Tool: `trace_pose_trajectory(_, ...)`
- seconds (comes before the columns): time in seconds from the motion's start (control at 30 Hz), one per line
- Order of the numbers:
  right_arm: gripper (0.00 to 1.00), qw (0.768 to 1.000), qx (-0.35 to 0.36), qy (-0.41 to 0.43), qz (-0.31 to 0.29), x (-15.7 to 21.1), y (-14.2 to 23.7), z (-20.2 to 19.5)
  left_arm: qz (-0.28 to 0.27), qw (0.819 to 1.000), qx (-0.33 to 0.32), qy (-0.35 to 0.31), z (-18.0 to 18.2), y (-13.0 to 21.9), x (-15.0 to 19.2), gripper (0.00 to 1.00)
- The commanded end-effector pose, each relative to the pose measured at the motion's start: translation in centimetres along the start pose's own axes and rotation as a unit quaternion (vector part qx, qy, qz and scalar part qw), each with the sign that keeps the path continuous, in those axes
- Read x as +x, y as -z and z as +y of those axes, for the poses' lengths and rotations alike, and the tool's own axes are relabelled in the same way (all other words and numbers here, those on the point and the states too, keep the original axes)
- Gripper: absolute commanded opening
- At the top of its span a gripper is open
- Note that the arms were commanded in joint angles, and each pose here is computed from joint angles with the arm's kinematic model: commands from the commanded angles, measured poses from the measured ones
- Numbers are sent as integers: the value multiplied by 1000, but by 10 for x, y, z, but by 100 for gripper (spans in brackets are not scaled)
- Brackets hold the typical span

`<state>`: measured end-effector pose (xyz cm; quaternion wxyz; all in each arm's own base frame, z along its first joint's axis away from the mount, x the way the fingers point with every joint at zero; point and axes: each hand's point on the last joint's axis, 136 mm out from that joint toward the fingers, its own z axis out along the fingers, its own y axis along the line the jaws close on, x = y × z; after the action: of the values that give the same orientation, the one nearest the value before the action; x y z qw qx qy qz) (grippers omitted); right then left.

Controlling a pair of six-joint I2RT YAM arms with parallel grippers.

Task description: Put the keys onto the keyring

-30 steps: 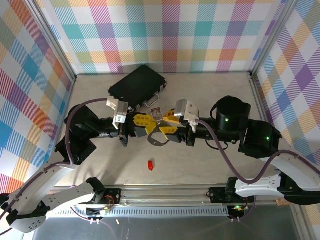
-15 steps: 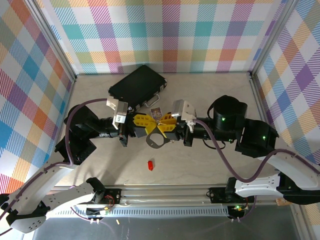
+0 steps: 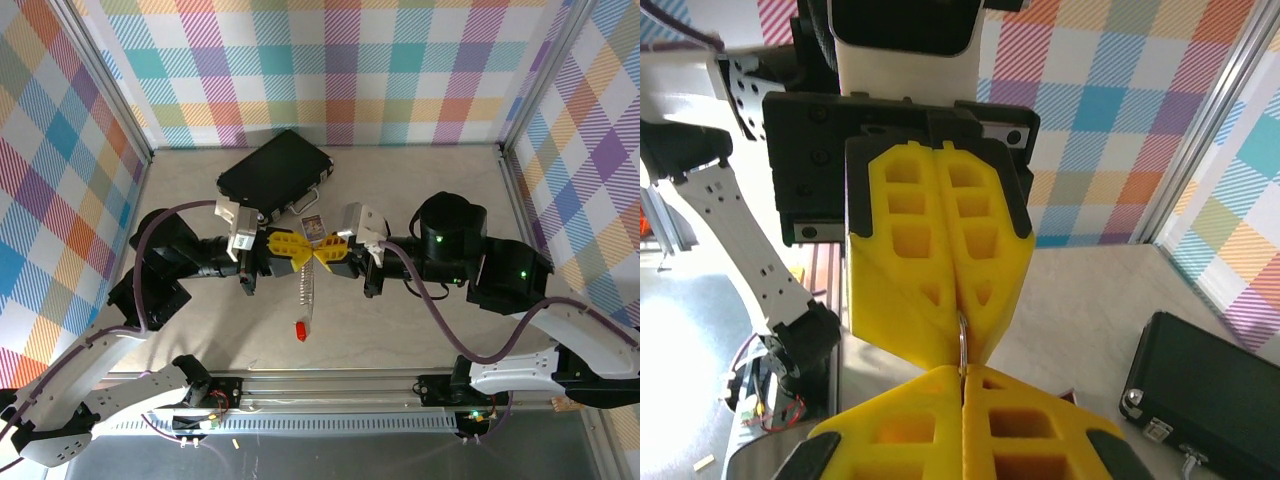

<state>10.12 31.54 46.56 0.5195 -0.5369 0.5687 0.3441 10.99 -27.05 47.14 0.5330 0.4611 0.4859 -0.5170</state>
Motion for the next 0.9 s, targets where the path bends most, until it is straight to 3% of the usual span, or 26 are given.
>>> trace_pose_trajectory(0.0, 0, 999, 8, 41, 17, -2, 4, -3, 26, 999, -28, -25, 1, 9, -3, 15)
trace_pose_trajectory(0.27, 0, 991, -3, 90, 104, 12, -1, -7, 102, 991, -73, -51, 11, 19, 8, 18)
trace_pose_trajectory(0.47, 0, 983, -12, 102, 152, 19, -7, -10, 125, 987, -79, -64, 12, 22, 12, 19)
trace_pose_trajectory(0.87, 0, 980, -36, 99, 170, 19, -15, -5, 143, 985, -73, -65, 13, 22, 21, 18)
